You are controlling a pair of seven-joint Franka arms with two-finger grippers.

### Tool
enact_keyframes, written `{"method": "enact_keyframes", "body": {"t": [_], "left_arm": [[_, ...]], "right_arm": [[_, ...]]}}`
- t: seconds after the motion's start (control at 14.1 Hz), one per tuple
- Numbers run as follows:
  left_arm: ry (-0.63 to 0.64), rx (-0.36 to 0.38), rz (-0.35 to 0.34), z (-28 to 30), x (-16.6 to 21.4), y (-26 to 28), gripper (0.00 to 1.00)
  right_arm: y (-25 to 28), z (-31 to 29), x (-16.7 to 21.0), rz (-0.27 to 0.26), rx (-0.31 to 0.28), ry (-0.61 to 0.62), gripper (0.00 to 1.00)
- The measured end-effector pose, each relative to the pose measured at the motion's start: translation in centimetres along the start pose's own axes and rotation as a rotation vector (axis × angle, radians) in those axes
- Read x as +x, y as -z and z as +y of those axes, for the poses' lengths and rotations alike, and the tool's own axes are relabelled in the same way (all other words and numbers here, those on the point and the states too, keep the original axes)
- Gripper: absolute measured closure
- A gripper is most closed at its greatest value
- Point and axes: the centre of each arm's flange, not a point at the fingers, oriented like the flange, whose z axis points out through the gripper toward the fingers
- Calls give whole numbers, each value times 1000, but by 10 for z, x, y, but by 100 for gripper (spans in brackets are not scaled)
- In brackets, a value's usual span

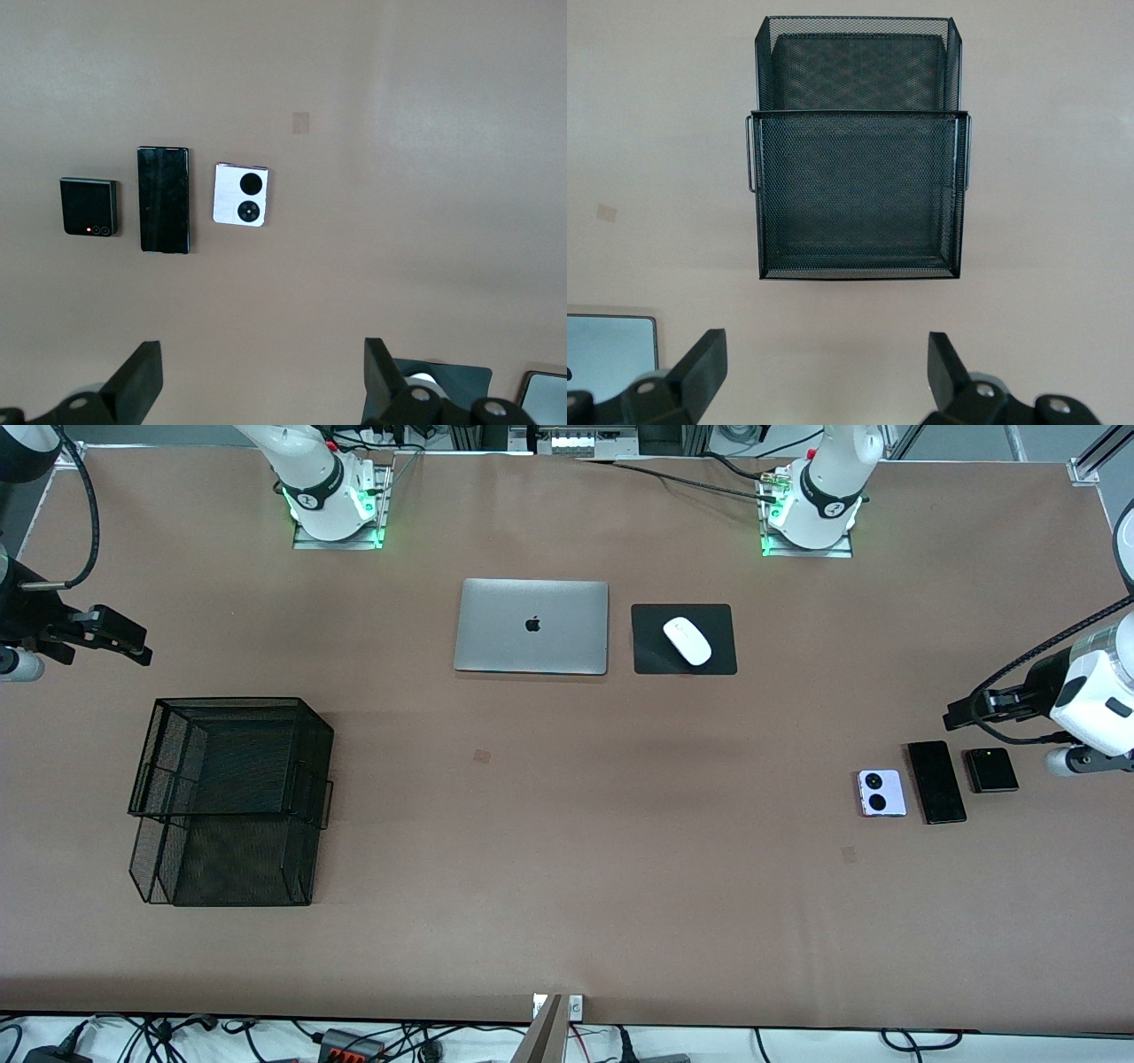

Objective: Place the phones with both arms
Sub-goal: 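Reach the left gripper down toward the white flip phone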

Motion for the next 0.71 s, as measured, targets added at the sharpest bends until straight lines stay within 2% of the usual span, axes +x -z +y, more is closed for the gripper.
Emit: {"method": "enact_keyframes", "body": {"t": [0.57,0.71], "left_arm": [[-31,9,-96,7,2,-37,0],[-29,6,-88,8,16,-62,0]], "right_arm": [[-9,1,11,24,-1,-2,0],[-12,1,12,19,-1,-2,0]]}}
